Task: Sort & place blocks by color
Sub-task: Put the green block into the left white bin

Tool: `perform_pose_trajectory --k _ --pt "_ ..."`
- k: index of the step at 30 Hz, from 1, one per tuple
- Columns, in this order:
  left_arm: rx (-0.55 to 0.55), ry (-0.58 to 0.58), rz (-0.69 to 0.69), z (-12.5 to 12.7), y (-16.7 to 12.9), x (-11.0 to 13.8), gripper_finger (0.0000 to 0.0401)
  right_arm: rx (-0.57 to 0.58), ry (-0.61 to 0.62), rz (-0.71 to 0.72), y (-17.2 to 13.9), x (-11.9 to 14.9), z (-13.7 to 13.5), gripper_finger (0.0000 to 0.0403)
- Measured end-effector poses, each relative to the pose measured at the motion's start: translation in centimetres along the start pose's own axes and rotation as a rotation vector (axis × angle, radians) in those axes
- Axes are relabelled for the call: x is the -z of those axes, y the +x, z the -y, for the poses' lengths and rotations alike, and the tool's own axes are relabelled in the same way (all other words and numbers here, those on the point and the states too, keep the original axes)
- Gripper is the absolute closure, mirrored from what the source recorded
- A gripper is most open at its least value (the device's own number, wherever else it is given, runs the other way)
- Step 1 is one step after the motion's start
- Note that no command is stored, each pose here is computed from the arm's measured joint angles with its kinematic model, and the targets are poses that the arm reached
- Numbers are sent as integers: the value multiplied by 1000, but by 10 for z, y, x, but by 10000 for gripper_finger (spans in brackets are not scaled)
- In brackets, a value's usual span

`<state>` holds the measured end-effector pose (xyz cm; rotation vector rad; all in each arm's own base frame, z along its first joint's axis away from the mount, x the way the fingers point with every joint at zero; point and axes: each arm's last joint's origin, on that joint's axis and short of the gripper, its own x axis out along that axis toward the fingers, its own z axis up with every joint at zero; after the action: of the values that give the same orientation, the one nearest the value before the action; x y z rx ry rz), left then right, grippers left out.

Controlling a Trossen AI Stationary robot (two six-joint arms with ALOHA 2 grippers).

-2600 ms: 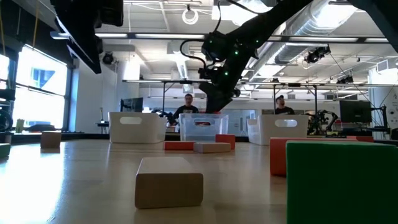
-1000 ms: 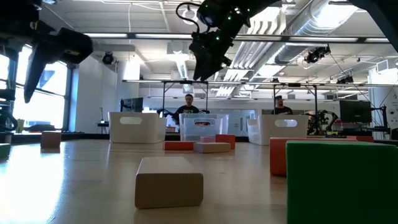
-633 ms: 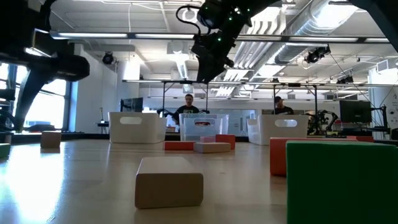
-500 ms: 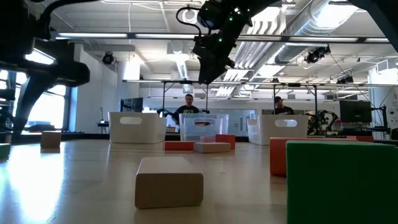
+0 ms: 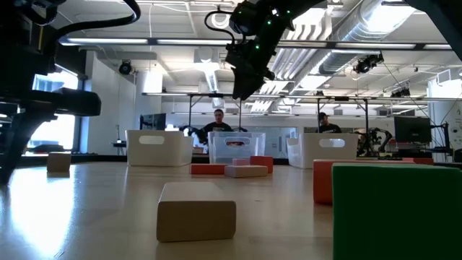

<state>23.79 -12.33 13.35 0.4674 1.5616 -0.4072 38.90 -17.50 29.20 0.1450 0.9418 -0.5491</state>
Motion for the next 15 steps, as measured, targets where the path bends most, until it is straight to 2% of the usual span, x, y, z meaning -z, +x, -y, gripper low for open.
perform_pose_trajectory --k 6,12,15 --pt "58 -104 -1 -8 0 1 333 -29 9 -4 0 0 -1 232" --pt "61 -177 13 -16 -2 3 335 -111 -44 -73 0 7 -3 254" --pt "19 -203 36 -22 -8 4 335 -113 -45 -126 -1 12 -3 261"
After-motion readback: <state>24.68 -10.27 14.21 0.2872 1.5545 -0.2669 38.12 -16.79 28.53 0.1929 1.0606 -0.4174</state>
